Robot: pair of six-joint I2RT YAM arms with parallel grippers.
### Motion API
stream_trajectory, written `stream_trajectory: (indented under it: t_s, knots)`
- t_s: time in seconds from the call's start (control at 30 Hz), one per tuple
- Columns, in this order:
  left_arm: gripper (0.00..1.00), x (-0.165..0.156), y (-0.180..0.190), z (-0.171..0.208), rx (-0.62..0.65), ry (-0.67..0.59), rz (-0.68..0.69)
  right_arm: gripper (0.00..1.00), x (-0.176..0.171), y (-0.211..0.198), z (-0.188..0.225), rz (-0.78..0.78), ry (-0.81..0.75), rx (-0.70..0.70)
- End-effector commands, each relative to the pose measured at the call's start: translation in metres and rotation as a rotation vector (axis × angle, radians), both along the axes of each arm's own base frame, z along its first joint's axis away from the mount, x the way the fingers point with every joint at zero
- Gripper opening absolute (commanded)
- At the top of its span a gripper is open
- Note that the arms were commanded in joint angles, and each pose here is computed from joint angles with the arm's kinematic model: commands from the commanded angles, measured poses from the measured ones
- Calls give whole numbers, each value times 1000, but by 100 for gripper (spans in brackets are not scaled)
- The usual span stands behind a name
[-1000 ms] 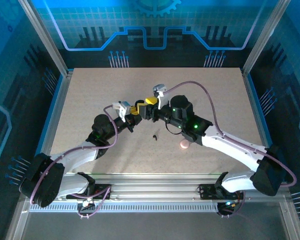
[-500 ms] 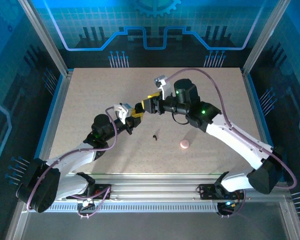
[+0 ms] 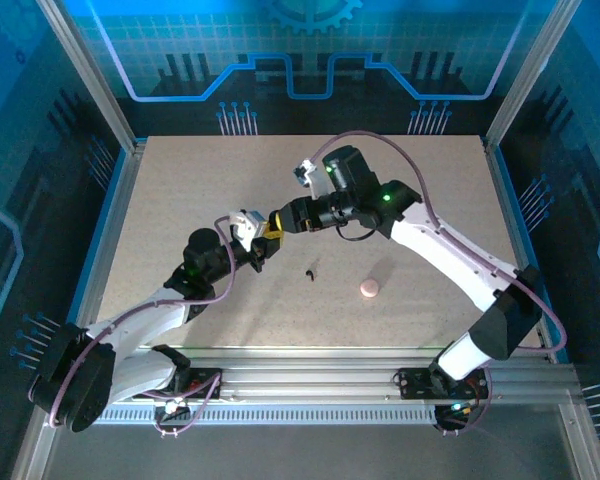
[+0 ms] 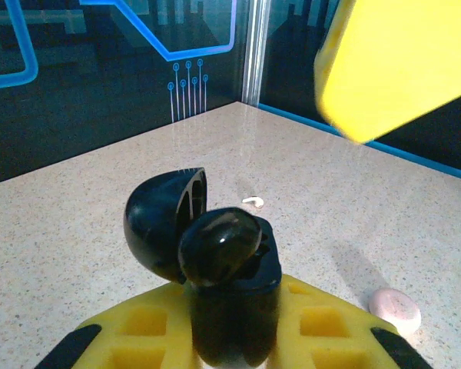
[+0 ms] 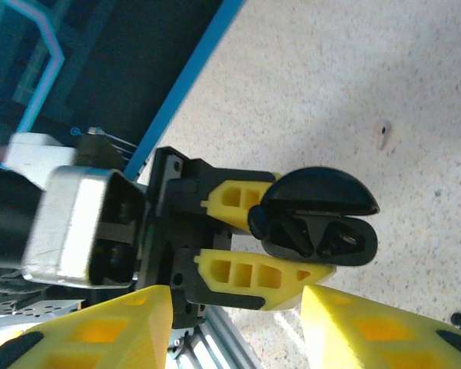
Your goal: Insert wireless bluetooth earbuds into charging case
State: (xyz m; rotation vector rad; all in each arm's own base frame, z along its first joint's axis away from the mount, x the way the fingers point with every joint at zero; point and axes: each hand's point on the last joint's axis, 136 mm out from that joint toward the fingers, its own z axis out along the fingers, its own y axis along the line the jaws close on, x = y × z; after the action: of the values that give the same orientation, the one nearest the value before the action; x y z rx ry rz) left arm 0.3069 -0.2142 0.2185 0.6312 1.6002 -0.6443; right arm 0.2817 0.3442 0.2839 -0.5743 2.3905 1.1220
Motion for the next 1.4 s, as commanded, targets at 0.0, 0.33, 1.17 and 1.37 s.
stream_trajectory:
  t_s: [0.0, 0.33, 1.17, 1.37]
  knots:
    - [8, 1, 1, 20, 0, -60, 11, 48, -2, 3, 6, 13, 51, 14]
    - [8, 1, 1, 19, 5, -61, 13, 49, 4, 10, -11, 13, 59, -54]
    - [8, 2, 0, 22, 14, -70, 10, 47, 8, 29, -18, 41, 67, -72]
    - [8, 2, 0, 24, 15, -75, 6, 44, 9, 26, -24, 32, 65, -103]
